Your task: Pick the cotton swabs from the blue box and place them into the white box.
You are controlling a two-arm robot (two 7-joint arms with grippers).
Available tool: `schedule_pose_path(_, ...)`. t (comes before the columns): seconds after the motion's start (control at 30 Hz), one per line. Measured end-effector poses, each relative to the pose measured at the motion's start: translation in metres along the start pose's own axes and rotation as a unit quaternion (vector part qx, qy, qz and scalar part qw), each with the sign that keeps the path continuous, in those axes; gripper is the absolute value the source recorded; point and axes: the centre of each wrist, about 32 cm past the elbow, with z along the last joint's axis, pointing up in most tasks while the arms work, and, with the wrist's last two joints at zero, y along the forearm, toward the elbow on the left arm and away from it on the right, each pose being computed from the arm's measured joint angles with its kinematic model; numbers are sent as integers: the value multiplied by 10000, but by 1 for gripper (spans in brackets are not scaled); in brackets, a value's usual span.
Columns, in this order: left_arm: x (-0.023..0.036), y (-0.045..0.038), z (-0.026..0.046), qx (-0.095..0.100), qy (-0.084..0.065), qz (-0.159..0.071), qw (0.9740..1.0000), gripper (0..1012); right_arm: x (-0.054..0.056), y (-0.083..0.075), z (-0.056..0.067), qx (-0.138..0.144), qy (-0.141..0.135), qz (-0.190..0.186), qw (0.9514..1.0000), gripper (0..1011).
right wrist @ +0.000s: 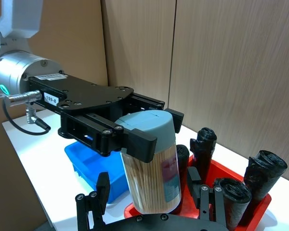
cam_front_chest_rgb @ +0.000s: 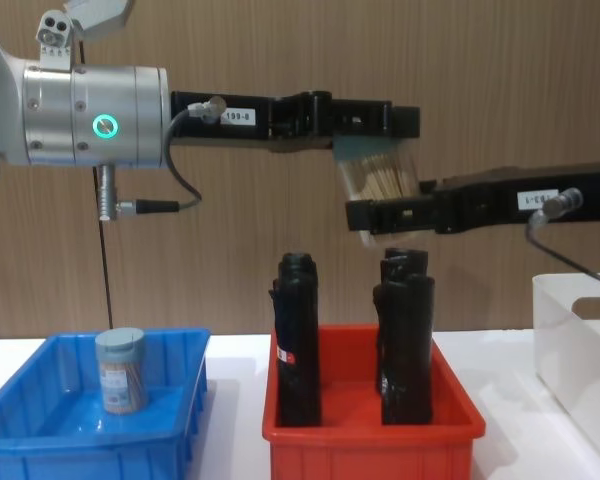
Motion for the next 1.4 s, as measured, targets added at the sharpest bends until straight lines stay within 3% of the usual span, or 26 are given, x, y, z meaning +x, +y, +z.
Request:
schedule_pose_path(0.17, 0, 0, 0, 0, 0, 0, 10000, 671, 17, 35, -1, -11, -7, 3, 10000, 989)
schedule_pose_path(0.57, 0, 0, 0, -1, 0, 0, 10000, 671, 37, 99, -5, 43, -30, 43, 10000, 667)
schedule_pose_path(0.87, 0, 1, 1, -8, 1, 0, 10000, 673, 36, 115, 0, 87, -34, 47, 9999, 640)
schedule_pose_path(0.93, -1, -1, -1, 2, 2, 0, 10000, 692, 35, 118, 7, 110, -40, 47, 9999, 639)
schedule_pose_path(1.03, -1, -1, -1, 2, 2, -1, 10000, 812, 33, 122, 10, 123, -46, 46, 9999, 639)
schedule_pose_path(1.27, -1, -1, -1, 3, 1, 0, 10000, 987, 34, 124, 10, 149, -39, 35, 9999, 639)
schedule_pose_path(1.4, 0, -1, 0, 2, 1, 0, 10000, 1004, 35, 123, 9, 153, -35, 34, 9999, 639)
